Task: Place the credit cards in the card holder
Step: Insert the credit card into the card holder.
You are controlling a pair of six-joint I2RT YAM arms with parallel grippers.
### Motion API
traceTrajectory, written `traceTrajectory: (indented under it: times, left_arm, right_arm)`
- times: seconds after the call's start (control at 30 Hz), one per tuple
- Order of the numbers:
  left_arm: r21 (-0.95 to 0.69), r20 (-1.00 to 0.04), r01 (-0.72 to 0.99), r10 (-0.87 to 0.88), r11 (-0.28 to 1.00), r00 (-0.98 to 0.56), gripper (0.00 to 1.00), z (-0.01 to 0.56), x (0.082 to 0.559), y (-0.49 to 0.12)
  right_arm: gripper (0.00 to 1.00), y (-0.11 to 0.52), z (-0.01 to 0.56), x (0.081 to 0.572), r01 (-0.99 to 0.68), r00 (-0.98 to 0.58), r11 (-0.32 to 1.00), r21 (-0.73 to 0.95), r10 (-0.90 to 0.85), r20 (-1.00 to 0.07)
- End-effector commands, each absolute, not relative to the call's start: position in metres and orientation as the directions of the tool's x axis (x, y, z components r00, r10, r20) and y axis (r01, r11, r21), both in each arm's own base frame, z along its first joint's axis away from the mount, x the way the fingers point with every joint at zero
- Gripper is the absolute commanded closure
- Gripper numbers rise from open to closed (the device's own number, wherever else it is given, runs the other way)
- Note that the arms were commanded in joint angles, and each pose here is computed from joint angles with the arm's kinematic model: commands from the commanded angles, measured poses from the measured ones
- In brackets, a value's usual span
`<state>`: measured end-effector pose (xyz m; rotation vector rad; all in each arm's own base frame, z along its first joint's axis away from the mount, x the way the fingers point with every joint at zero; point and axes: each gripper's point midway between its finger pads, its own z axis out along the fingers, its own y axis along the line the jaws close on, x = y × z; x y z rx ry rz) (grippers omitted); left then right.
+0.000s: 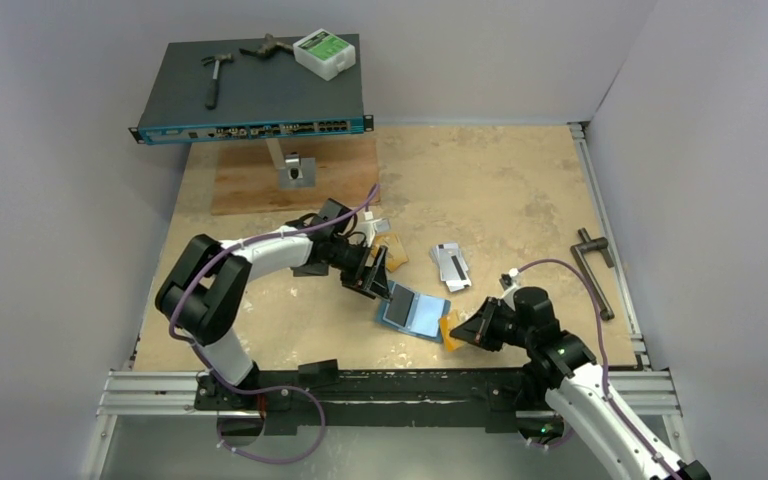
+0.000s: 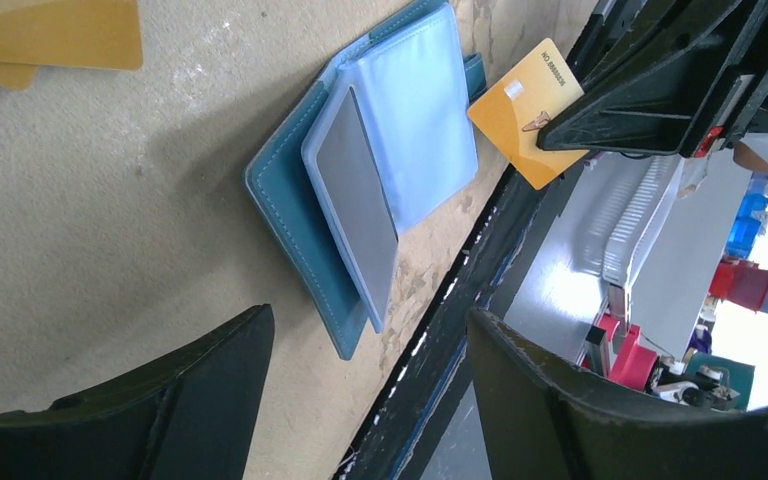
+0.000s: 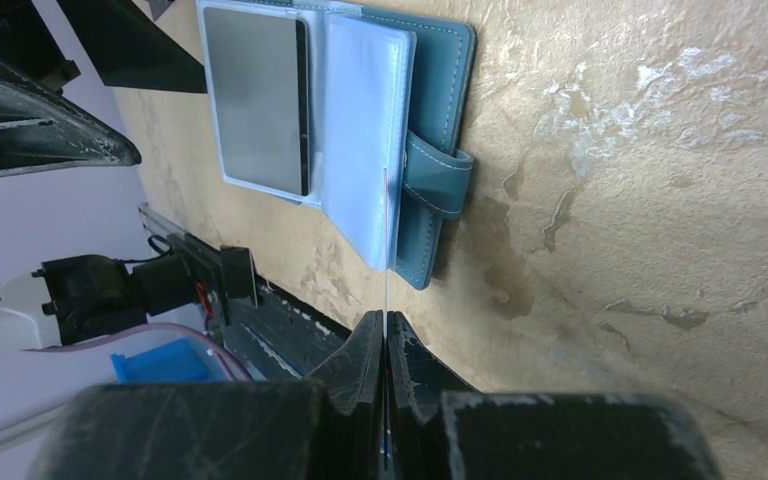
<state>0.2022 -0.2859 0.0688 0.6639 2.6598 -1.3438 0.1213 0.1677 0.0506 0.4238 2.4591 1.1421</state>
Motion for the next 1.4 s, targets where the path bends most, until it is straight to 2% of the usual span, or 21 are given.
traceTrajectory:
  times: [0.0, 0.67, 1.37]
  left_arm:
    - [-0.767, -0.258, 0.412, 0.351, 0.492, -0.9, 0.32, 0.066, 0.199, -0.292]
    - [-0.749, -0.243, 0.41, 0.36, 0.521, -0.901, 0.47, 0.06, 0.199, -0.289]
    - [-0.752, -0.241, 0.408, 0.36, 0.518, -0.901, 0.49, 0.063, 0.201, -0.291]
  right_arm:
    - [1.0, 0.168, 0.045, 0.116, 0.084, -0.894, 0.638, 0.766, 0.388, -0.225]
    - [1.0, 0.165, 0.06, 0.115, 0.055, -0.893, 0.658, 0.751, 0.368, -0.258]
    - [1.0, 0.173, 0.081, 0.118, -0.01, -0.896, 0.624, 0.782, 0.341, -0.284]
